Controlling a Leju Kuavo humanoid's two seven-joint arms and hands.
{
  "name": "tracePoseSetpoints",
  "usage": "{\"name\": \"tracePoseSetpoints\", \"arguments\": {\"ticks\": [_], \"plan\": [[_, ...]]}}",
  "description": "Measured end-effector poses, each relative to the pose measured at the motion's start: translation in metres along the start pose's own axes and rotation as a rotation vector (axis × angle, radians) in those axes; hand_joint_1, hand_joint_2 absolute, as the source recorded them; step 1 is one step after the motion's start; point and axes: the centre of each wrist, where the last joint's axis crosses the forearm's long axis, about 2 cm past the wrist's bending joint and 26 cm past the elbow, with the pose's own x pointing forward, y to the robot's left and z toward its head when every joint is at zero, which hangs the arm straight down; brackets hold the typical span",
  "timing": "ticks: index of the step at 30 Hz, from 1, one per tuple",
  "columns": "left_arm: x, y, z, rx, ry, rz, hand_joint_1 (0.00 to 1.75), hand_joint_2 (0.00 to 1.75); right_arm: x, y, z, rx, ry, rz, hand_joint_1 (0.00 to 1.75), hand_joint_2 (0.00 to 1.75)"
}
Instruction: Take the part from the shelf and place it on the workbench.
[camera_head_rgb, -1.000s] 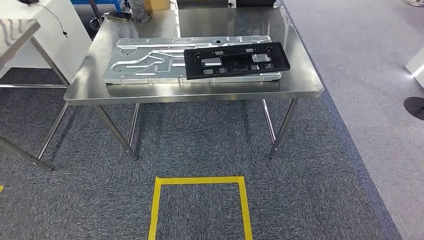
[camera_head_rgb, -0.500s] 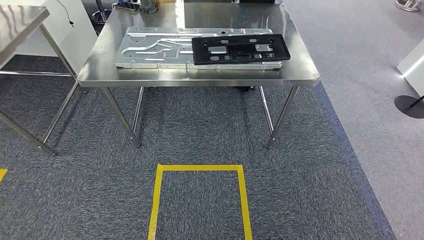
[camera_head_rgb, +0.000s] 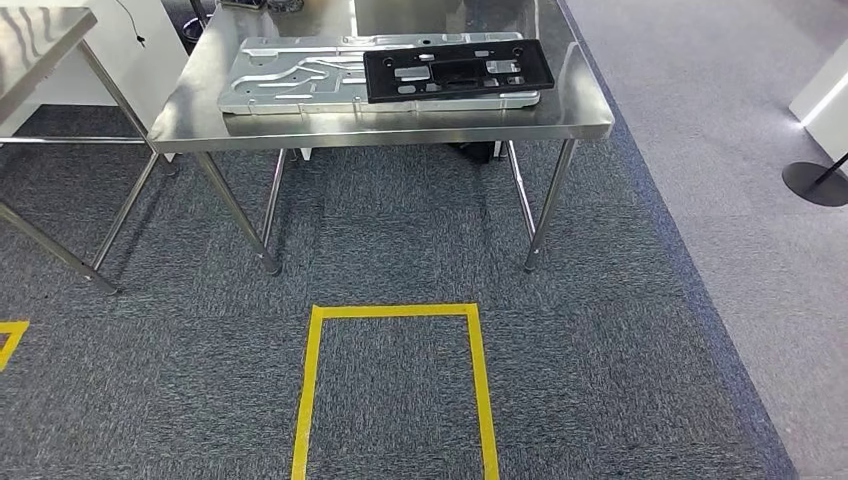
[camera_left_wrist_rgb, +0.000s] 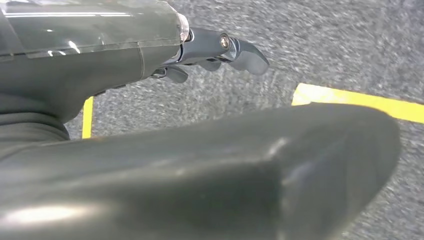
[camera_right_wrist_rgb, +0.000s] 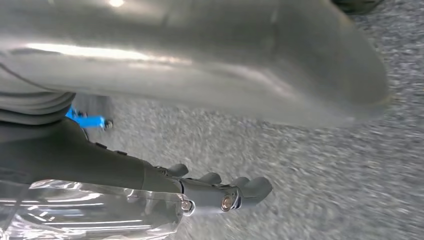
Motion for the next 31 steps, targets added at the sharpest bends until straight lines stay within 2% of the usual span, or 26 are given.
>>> {"name": "tracePoseSetpoints", "arguments": {"ticks": [6, 10, 27, 31], "plan": [[0.0015, 0.0003, -0.0006, 0.016, 0.003, 0.0, 0.0, 0.0, -0.0007, 0.0006, 0.0002, 0.005, 0.022, -0.038, 0.0, 0.0], [0.0009, 0.0006, -0.0003, 0.025, 0.01, 0.004, 0.0, 0.0, 0.0004, -0.0005, -0.0001, -0.009, 0.036, -0.047, 0.0, 1.75], [0.0023, 0.0037, -0.0008, 0.045, 0.041, 0.006, 0.0, 0.0, -0.0008, 0.0007, 0.0002, -0.006, 0.087, -0.061, 0.0, 1.75], [0.0023, 0.0031, -0.0009, 0.043, 0.041, 0.007, 0.0, 1.75, -0.0003, 0.0006, 0.0001, -0.006, 0.087, -0.063, 0.0, 1.75]]}}
